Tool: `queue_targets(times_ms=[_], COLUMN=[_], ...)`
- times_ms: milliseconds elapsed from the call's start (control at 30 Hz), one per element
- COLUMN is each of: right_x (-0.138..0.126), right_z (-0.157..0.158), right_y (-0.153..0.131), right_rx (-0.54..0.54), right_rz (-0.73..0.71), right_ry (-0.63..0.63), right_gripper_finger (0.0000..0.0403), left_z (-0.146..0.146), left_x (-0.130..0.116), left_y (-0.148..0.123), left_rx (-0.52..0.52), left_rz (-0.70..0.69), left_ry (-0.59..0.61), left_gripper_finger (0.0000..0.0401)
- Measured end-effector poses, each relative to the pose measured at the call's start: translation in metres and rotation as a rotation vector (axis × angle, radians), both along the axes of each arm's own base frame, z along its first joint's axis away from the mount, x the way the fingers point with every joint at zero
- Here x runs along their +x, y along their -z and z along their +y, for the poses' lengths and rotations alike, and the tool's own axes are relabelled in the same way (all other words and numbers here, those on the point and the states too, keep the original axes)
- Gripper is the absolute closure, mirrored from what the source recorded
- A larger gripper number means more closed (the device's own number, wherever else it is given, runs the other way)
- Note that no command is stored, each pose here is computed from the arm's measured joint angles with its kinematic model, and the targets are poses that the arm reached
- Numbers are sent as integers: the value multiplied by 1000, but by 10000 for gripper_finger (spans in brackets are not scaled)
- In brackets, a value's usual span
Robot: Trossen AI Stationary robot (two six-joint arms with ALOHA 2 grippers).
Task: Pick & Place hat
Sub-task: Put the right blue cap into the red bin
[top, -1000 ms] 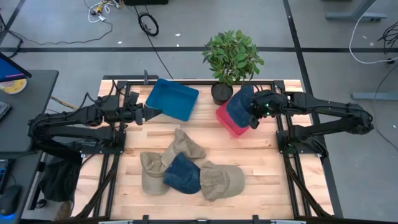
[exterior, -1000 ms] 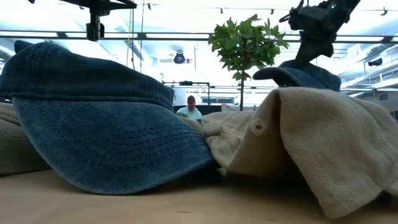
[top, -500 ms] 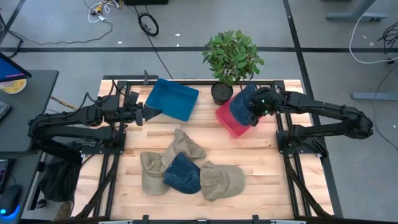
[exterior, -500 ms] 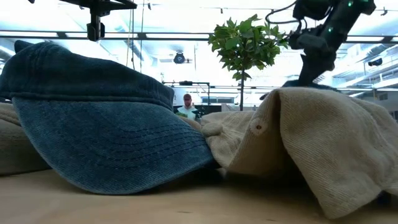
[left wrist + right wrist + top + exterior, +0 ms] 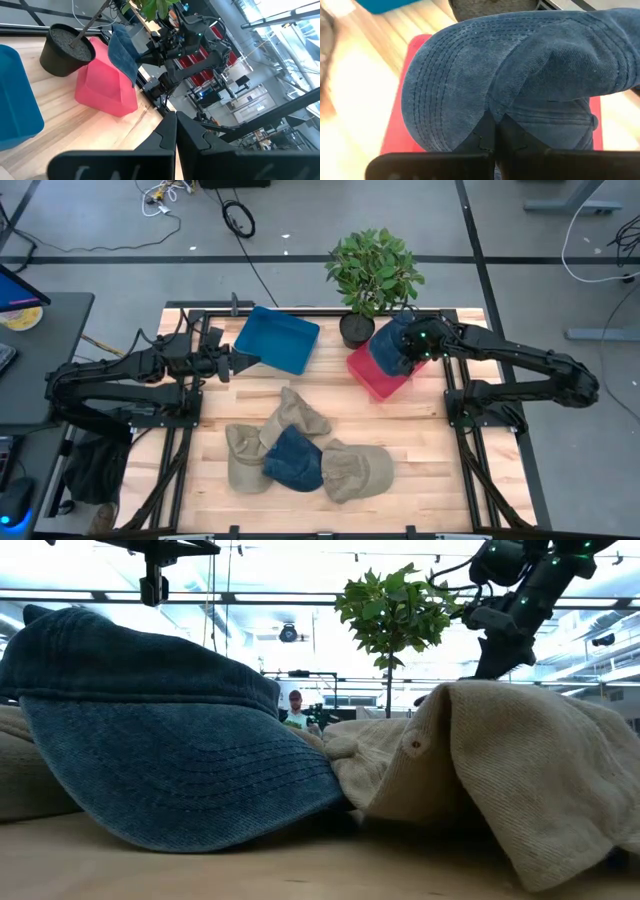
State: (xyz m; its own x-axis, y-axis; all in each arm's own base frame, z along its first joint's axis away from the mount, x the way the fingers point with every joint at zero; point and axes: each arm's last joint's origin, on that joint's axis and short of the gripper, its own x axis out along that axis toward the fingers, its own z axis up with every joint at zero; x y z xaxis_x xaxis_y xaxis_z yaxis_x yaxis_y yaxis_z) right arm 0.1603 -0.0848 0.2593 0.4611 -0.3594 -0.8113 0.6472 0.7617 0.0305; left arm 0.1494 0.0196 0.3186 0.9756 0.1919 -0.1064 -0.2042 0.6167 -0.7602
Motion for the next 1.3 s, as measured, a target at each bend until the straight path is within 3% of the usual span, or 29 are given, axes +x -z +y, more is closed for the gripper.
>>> queue_targets(times_ms=[233,533,1300], right_x=[6,18,28], right_z=[-10,-16,-37], right_y=[12,27,52], right_rx=[10,53,143], right_rz=[97,157,210], right_ry=[-81,-92,-13], right_gripper_finger=[403,403,403], left_z=[0,0,0], left_x=[0,0,0], left_y=[0,0,0], left_rx=[11,12,37], left_rz=[2,2,8], left_ry=[1,2,4], left_gripper_finger=[396,396,396])
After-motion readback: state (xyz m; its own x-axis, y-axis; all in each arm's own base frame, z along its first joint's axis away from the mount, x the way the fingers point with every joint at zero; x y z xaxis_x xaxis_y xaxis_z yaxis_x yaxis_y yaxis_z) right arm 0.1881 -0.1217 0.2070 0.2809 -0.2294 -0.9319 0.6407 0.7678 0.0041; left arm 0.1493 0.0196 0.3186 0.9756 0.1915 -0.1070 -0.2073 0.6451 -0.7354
